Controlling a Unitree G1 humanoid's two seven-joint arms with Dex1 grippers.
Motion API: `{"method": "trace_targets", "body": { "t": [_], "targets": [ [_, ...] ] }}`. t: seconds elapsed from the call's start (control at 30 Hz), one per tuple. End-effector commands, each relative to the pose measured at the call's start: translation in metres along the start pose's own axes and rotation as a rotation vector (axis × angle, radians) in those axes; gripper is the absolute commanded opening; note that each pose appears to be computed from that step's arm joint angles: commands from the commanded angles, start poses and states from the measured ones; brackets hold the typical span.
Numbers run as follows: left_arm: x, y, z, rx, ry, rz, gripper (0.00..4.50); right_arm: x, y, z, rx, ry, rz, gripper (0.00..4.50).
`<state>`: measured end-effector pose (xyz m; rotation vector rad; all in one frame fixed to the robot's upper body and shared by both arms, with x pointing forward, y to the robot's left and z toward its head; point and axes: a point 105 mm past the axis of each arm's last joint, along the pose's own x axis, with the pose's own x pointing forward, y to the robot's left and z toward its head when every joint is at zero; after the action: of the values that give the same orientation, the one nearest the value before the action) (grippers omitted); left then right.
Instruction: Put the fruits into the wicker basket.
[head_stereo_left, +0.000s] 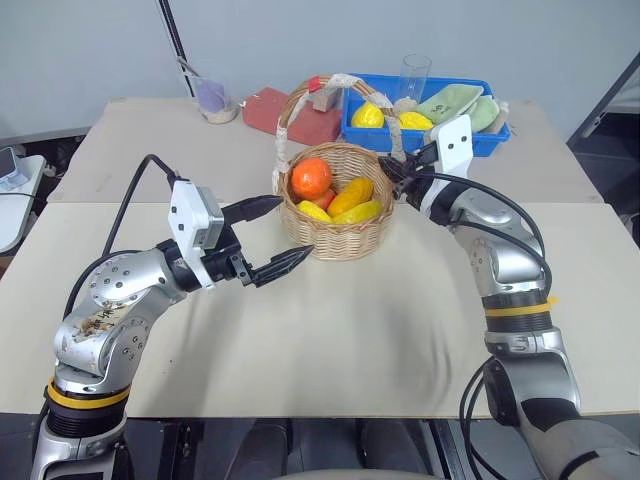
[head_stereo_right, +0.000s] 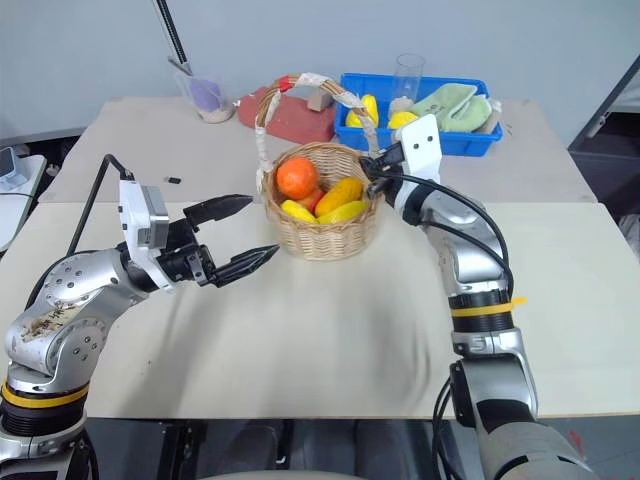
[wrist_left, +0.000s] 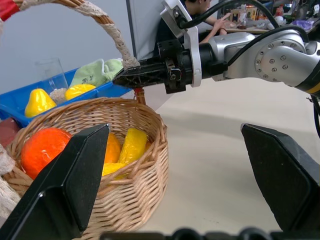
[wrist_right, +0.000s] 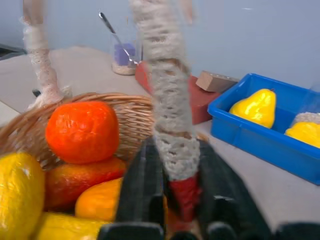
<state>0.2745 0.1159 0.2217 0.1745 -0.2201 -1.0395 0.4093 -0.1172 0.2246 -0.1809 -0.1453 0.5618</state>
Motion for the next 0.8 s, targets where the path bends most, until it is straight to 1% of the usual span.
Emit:
{"method": "trace_targets", "body": {
  "t": [0.03, 0.13, 0.2, 0.43, 0.53, 0.63, 0.7, 0.73, 0.8],
  "targets": [
    [0.001, -0.003, 0.007, 0.038, -0.027, -0.006, 4.5, 0.0, -0.001, 0.023, -0.053, -0.07, 0.01, 0.18],
    [0.002, -0.004, 0.007, 0.038, -0.03, -0.009, 4.5, -0.007, -0.005, 0.024, -0.083, -0.069, 0.015, 0.18],
    [0.003, -0.004, 0.008, 0.038, -0.033, -0.011, 4.5, -0.016, -0.02, 0.026, -0.115, -0.065, -0.014, 0.18],
    [0.005, -0.005, 0.009, 0.034, -0.045, -0.022, 4.5, -0.061, -0.099, 0.019, -0.237, 0.02, -0.246, 0.18],
    [0.005, -0.005, 0.009, 0.033, -0.046, -0.025, 4.5, -0.074, -0.117, 0.016, -0.232, 0.043, -0.309, 0.18],
    [0.008, -0.005, 0.009, 0.032, -0.047, -0.035, 4.5, -0.081, -0.123, 0.009, -0.155, 0.044, -0.344, 0.18],
    [0.009, -0.005, 0.009, 0.034, -0.045, -0.041, 4.5, -0.082, -0.122, 0.008, -0.138, 0.034, -0.349, 1.2],
    [0.008, -0.004, 0.009, 0.036, -0.042, -0.042, 4.5, -0.083, -0.121, 0.01, -0.14, 0.03, -0.351, 1.46],
    [0.007, -0.002, 0.008, 0.038, -0.031, -0.04, 4.5, -0.086, -0.121, 0.012, -0.144, 0.028, -0.352, 2.19]
  ]
}}
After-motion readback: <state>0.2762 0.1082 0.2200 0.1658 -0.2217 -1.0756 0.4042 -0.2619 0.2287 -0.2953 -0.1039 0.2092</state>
